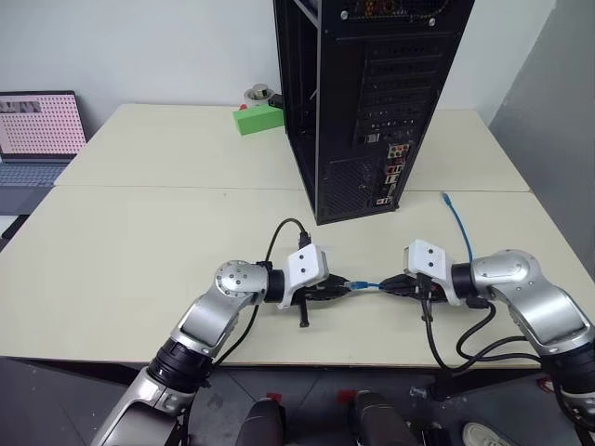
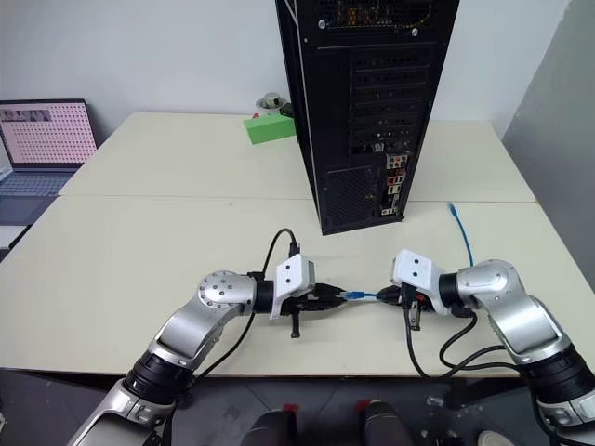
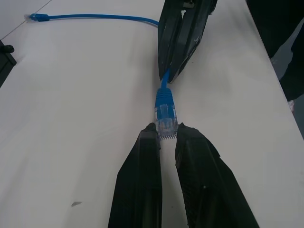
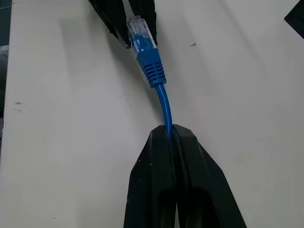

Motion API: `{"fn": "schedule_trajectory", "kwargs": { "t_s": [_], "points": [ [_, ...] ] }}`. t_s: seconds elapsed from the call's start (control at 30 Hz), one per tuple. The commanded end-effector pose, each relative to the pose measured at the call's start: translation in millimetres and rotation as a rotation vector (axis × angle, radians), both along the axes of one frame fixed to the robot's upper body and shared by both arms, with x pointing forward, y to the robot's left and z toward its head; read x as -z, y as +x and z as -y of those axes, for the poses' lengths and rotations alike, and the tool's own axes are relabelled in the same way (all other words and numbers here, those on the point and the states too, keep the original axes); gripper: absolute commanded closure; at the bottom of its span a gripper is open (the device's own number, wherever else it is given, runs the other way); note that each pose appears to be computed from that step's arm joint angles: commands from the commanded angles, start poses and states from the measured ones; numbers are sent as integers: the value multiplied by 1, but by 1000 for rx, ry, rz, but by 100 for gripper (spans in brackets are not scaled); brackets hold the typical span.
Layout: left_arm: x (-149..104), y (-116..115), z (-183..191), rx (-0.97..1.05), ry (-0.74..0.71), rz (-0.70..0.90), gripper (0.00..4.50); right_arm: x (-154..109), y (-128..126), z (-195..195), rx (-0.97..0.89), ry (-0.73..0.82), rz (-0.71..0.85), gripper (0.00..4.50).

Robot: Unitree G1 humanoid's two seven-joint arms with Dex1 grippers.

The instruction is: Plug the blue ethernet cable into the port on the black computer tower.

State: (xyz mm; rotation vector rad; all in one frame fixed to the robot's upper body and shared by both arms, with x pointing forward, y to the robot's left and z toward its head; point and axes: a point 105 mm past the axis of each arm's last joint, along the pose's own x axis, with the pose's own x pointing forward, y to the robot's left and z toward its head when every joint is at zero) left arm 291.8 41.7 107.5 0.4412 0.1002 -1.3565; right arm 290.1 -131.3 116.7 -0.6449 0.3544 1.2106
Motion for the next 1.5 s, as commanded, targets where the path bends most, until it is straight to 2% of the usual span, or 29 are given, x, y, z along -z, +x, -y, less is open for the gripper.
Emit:
{"fn": "schedule_trajectory", "kwargs": {
  "t_s": [0.03, 0.07, 0.13, 0.2, 0.33, 0.47, 0.57, 0.63, 0.73, 0.93, 1.23, 1.5],
  "points": [
    [-7, -2, 2, 32, -14, 56, 428, -11, 3, -7, -38, -1, 65, 450],
    [-7, -3, 2, 35, -14, 61, 428, -11, 3, -7, -38, -2, 67, 450],
    [-6, -4, 0, 41, -21, 85, 428, -13, 2, -3, -51, -8, 64, 404],
    [-7, -5, -3, 47, -27, 113, 428, -17, -1, 0, -62, -4, 54, 379],
    [-10, -5, -8, 44, -67, 166, 428, -30, -4, 15, -28, 39, 5, 285],
    [-11, -7, -15, 82, -49, 329, 428, -40, -11, 22, 16, 147, -70, 198],
    [-12, -6, -18, 109, -35, 444, 428, -46, -16, 17, 34, 230, -119, 193],
    [-14, -13, -19, 183, -20, 633, 428, -49, -19, 7, 61, 340, -178, 193],
    [-13, -26, -19, 294, -24, 835, 428, -48, -22, -6, 78, 437, -259, 193],
    [-18, -30, -22, 336, -54, 1053, 428, -41, -27, -23, 75, 494, -372, 193],
    [-20, -24, -23, 301, -46, 1154, 428, -32, -38, -39, 24, 498, -505, 193],
    [-21, -25, -19, 282, -62, 1175, 428, -25, -39, -47, 17, 499, -546, 193]
  ]
}}
